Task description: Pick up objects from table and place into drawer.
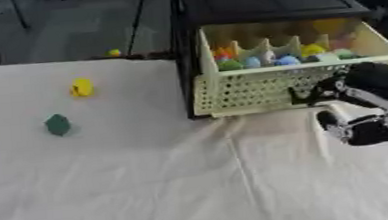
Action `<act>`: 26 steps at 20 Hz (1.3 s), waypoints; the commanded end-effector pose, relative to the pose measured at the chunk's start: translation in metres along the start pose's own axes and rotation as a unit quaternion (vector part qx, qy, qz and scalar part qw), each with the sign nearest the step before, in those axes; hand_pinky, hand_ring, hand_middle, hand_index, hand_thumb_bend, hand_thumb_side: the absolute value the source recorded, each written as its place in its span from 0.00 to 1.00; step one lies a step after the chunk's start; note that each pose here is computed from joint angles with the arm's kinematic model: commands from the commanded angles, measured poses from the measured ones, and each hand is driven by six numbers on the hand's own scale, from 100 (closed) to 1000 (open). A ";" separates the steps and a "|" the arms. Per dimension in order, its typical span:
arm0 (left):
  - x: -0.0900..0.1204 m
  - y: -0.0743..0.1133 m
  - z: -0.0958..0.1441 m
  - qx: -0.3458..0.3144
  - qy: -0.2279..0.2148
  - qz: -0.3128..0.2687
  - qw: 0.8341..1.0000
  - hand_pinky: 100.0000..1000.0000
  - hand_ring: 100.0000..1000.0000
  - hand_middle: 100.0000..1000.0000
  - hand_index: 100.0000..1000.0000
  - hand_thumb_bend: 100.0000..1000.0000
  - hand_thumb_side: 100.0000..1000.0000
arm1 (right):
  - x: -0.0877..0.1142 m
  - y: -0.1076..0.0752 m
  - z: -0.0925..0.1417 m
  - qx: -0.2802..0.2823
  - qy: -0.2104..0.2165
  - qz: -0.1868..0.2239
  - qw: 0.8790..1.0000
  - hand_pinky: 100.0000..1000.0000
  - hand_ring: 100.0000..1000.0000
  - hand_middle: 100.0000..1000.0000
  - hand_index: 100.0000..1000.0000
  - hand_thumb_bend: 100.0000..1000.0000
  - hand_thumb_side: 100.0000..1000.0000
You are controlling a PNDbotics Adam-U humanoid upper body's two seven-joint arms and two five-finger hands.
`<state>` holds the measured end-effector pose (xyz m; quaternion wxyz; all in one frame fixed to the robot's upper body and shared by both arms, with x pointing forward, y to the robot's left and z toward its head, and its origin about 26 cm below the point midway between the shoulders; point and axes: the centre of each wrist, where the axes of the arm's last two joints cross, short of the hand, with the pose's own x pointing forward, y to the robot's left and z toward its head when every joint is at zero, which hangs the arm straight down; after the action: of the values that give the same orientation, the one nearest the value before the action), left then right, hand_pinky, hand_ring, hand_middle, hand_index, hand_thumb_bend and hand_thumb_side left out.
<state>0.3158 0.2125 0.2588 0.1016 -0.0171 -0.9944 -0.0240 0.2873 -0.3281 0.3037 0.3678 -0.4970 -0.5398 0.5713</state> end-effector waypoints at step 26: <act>0.003 0.009 -0.002 0.012 -0.012 -0.019 1.000 0.47 0.68 0.84 0.89 0.13 0.92 | -0.029 -0.041 0.020 -0.332 -0.112 -0.159 0.923 0.00 0.00 0.00 0.88 0.00 0.02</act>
<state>0.3159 0.2173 0.2563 0.1024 -0.0066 -0.9947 -0.0107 0.2775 -0.3505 0.3345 0.2271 -0.4375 -0.7851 0.3750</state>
